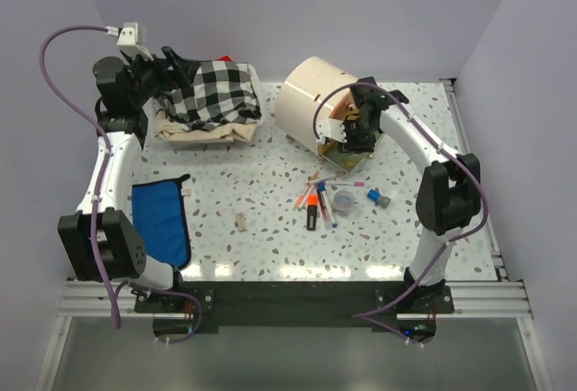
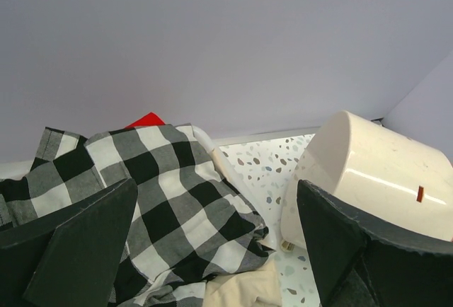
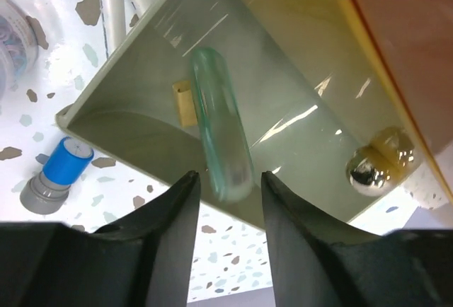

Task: Sort the stationery into containers
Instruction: Place the pen in the drawer, then pick up the stationery from the center of the board, then place the stationery in the drawer, then close the drawer in the storage box.

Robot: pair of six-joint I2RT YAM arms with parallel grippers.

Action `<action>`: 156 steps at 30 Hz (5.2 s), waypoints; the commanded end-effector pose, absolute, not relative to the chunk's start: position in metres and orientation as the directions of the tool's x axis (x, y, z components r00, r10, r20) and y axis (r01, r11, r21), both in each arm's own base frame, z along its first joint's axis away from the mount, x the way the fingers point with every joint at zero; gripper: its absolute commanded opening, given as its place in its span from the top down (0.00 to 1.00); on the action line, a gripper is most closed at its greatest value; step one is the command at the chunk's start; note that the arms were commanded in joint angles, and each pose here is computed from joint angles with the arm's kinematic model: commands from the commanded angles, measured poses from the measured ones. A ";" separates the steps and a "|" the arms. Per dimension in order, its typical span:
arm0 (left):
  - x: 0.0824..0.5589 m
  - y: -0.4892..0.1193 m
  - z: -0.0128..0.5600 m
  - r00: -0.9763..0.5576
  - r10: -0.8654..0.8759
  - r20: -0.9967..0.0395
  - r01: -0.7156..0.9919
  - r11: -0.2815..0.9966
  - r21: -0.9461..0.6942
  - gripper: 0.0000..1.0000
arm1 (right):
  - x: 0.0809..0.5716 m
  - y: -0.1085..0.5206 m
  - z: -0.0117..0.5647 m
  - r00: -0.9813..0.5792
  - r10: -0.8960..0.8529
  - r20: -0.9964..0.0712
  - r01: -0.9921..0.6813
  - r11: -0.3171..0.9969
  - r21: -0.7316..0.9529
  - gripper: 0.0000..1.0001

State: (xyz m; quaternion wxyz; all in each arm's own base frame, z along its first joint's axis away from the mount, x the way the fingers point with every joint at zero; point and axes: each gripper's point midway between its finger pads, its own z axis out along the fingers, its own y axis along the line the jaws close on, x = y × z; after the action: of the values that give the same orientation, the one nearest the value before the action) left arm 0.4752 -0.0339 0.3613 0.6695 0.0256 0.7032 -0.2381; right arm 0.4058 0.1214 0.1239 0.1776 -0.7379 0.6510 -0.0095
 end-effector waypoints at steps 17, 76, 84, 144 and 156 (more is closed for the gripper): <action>0.432 -0.012 0.360 -0.128 -0.171 -0.977 0.209 0.958 -0.195 0.00 | 0.274 0.273 0.222 0.051 -0.749 -0.661 -0.974 0.108 -0.198 0.48; 0.388 0.101 0.340 -0.158 -0.008 -0.987 -0.263 0.964 0.035 0.00 | 0.258 0.449 0.087 -0.736 -0.440 -0.514 -0.551 0.831 0.076 1.00; 0.394 0.021 0.375 -0.064 0.023 -0.998 0.188 0.982 0.010 0.01 | 0.309 0.356 0.240 -0.369 -0.505 -0.781 -0.678 0.720 -0.145 1.00; 0.577 -0.146 0.359 -0.091 -0.093 -0.992 0.538 0.833 -0.127 0.22 | 0.380 -0.006 0.128 -0.722 0.544 -0.428 0.438 0.838 0.326 1.00; 0.582 -0.202 0.308 -0.160 -0.069 -0.985 0.644 0.749 -0.157 1.00 | 0.418 0.004 0.101 -0.724 0.576 -0.380 0.407 0.801 0.439 1.00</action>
State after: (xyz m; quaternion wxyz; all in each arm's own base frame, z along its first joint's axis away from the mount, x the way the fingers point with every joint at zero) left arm 0.5853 -0.1719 0.2878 0.5949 0.1729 0.7370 -0.2703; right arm 0.3981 -0.0058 0.0981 0.2431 0.2659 0.9244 0.1250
